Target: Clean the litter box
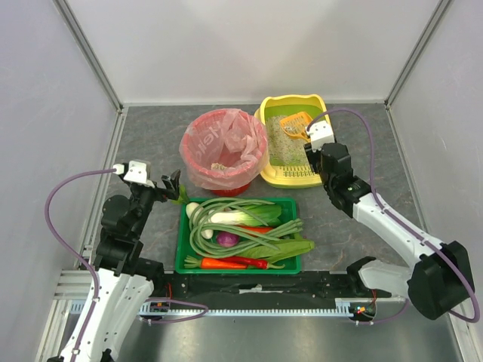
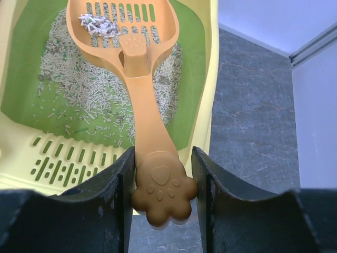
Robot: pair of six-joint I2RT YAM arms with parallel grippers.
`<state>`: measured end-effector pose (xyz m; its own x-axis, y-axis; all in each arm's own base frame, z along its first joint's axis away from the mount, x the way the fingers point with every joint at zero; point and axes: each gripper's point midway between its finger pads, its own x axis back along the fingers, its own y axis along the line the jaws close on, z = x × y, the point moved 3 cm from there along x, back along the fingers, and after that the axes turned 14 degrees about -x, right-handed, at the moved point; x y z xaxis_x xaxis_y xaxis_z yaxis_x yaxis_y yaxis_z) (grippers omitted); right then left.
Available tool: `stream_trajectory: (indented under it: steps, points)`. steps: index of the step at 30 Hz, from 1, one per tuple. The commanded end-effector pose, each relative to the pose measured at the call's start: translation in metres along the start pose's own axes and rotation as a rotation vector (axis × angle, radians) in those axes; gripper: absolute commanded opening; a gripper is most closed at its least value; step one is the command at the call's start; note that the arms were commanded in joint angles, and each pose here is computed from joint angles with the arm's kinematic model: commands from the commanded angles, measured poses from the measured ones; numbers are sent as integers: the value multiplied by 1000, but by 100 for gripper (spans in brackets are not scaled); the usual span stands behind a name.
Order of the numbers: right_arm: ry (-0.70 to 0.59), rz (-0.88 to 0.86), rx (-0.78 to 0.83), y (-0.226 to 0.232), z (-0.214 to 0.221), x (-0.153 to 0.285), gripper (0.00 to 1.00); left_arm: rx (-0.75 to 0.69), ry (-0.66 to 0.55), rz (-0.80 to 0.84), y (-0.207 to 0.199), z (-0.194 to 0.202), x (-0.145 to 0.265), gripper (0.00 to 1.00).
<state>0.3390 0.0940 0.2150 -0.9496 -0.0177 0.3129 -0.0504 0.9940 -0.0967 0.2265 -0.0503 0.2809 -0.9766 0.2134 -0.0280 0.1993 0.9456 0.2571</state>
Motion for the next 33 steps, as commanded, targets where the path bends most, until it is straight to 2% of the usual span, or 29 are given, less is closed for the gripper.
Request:
stream_trajectory:
  steps: [1, 2, 4, 10, 14, 19, 24, 29, 33]
  points:
    - [-84, 6, -41, -6, -19, 11, 0, 8, -60, 0, 2, -17, 0, 96]
    - [-84, 84, -33, -18, -19, 14, 0, 6, -61, -2, 2, -18, 1, 96]
    - [-97, 88, 2, -23, -25, 20, 0, 8, -58, -1, 2, -16, 0, 96]
    - [-273, -62, 76, -4, -59, 44, 0, 8, -53, 0, 2, -16, -1, 96]
    - [-310, -170, 202, 19, -81, 54, 0, 6, -47, 28, -3, -15, -3, 96]
    - [-364, -264, 284, 51, -114, 72, 0, 7, -46, 38, -4, -15, -3, 96]
    - [-323, -367, 384, 86, -126, 88, 0, 6, -39, 28, -2, -15, -3, 96]
    - [-246, -450, 499, 117, -117, 93, 0, 7, -44, 20, -1, -17, -1, 96]
    - [-191, -411, 567, 127, -122, 93, 0, 7, -48, 8, 1, -17, 0, 96]
